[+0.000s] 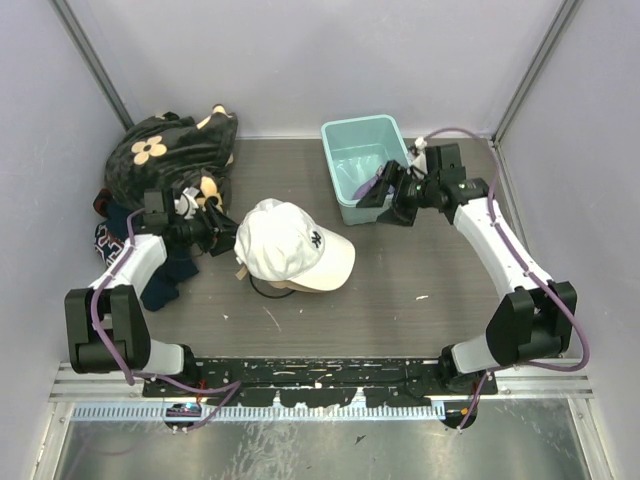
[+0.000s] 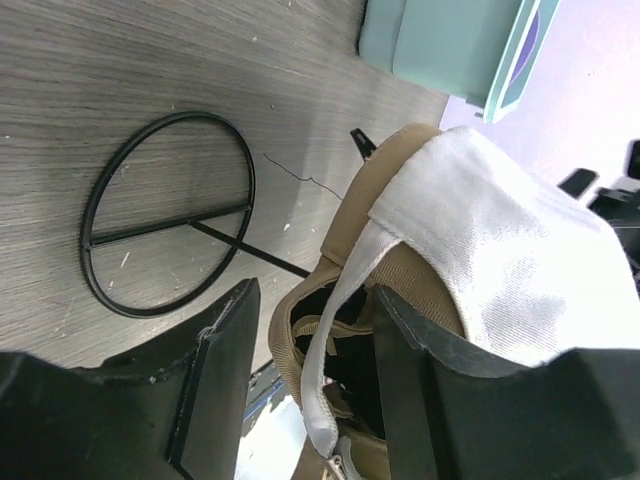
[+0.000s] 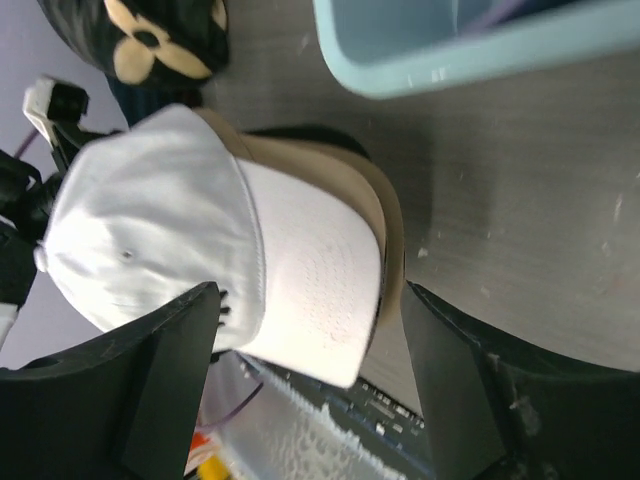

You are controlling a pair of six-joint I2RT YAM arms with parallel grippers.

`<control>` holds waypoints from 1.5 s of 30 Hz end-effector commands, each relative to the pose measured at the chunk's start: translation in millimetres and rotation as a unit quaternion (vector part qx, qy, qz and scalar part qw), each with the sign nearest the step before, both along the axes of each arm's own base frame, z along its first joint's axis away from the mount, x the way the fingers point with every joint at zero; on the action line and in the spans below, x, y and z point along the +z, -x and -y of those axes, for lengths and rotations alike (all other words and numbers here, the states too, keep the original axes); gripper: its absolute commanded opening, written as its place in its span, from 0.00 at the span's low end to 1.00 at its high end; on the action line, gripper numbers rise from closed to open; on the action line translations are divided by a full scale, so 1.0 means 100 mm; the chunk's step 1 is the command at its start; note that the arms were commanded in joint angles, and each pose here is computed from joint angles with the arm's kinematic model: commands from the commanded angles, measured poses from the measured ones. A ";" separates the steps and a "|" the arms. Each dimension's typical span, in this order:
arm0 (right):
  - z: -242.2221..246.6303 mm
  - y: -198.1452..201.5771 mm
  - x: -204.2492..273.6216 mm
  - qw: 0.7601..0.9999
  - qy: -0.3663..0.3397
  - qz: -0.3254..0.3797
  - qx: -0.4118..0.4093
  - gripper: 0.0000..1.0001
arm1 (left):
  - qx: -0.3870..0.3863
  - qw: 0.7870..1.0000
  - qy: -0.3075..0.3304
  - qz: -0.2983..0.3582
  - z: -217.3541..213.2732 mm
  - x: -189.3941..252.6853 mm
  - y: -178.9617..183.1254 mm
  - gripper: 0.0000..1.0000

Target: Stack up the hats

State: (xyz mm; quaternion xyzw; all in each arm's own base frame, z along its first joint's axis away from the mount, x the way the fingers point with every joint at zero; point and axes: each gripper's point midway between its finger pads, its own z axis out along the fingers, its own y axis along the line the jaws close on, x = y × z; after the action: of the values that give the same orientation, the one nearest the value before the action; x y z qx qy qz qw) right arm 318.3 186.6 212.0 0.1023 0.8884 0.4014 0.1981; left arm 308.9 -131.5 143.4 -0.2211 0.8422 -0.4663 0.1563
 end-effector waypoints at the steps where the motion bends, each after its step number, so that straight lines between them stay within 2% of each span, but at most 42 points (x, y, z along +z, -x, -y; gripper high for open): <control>1: 0.25 -0.39 0.34 0.992 0.091 0.083 -0.029 0.81 | 0.023 1.000 -0.006 0.017 -0.07 0.11 -0.09 0.56; 6: 0.49 -0.79 0.41 0.975 0.174 0.116 -0.076 0.85 | 0.056 0.998 -0.033 0.020 -0.16 0.08 -0.13 0.60; 13: 0.61 -1.16 0.13 0.950 0.273 0.112 -0.106 0.85 | 0.073 0.994 -0.077 0.020 -0.28 0.09 -0.21 0.62; 21: 0.47 -1.40 -0.19 0.945 0.293 0.106 -0.099 0.84 | 0.093 0.991 -0.094 0.021 -0.35 0.13 -0.28 0.64; 30: 0.49 -1.64 -0.55 0.927 0.351 0.094 -0.096 0.82 | 0.111 0.988 -0.106 0.013 -0.45 0.14 -0.35 0.65; 32: 0.48 -1.69 -0.62 0.925 0.357 0.092 -0.093 0.75 | 0.116 0.987 -0.109 0.015 -0.47 0.18 -0.38 0.65; 33: 0.46 -1.72 -0.65 0.924 0.361 0.091 -0.090 0.67 | 0.119 0.987 -0.109 0.017 -0.48 0.21 -0.40 0.65; 36: 0.45 -1.80 -0.66 0.921 0.367 0.097 -0.091 0.21 | 0.129 0.985 -0.110 0.018 -0.53 0.28 -0.45 0.66; 37: 0.46 -1.83 -0.60 0.919 0.368 0.104 -0.094 0.09 | 0.133 0.985 -0.112 0.019 -0.55 0.31 -0.46 0.66; 38: 0.47 -1.86 -0.50 0.917 0.370 0.114 -0.098 0.02 | 0.138 0.984 -0.114 0.021 -0.58 0.33 -0.47 0.66; 45: 0.50 -1.81 0.74 0.908 0.331 0.222 -0.131 0.01 | 0.173 0.977 -0.121 0.022 -0.79 0.42 -0.53 0.67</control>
State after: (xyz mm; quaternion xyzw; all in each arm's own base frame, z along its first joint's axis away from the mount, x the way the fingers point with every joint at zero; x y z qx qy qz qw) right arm 498.1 139.0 152.4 0.0572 0.9404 0.0326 0.3338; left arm 358.1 -66.3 178.7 -0.3134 0.8440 -0.3425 0.2685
